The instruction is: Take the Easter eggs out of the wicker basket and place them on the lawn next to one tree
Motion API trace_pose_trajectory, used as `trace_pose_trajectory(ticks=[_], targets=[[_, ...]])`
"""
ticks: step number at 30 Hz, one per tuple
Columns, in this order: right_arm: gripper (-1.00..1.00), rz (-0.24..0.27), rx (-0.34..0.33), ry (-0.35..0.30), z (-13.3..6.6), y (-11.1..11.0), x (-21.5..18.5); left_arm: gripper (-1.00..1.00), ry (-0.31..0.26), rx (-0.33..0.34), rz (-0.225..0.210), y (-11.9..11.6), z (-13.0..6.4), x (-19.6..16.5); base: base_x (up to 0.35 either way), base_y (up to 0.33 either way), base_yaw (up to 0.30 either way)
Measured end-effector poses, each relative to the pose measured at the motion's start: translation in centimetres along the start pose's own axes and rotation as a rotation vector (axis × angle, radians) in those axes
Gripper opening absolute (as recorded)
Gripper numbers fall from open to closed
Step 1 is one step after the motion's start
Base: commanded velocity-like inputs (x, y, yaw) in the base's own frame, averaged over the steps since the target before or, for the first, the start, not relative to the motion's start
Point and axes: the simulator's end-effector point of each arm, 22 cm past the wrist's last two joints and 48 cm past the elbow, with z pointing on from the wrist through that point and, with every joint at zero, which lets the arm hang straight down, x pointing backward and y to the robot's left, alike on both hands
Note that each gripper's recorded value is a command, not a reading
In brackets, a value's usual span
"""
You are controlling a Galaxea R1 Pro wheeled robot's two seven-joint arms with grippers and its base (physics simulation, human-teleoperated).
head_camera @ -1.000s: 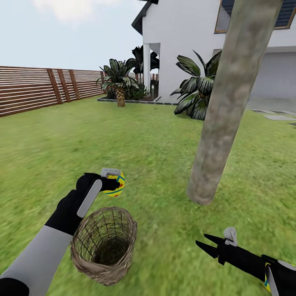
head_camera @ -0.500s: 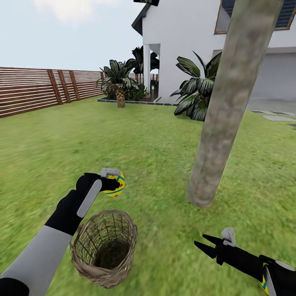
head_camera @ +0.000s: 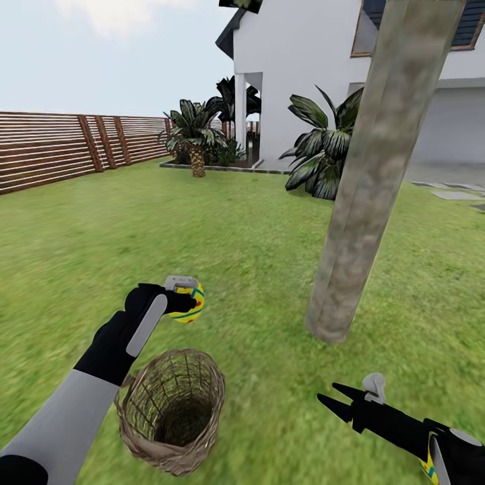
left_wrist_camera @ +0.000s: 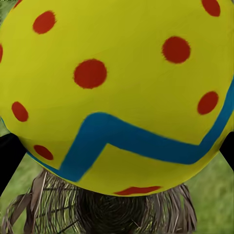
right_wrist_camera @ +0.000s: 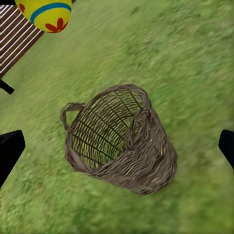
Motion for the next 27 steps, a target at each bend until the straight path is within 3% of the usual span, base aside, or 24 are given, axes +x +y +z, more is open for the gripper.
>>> trace_pose_trajectory(ticks=[27], targets=[[1.0, 0.014, 0.0, 0.007, -1.1, 2.4, -3.8, -1.0, 0.011, -0.004, 0.0, 0.4, -3.0, -3.7, 0.0, 0.0, 0.0]])
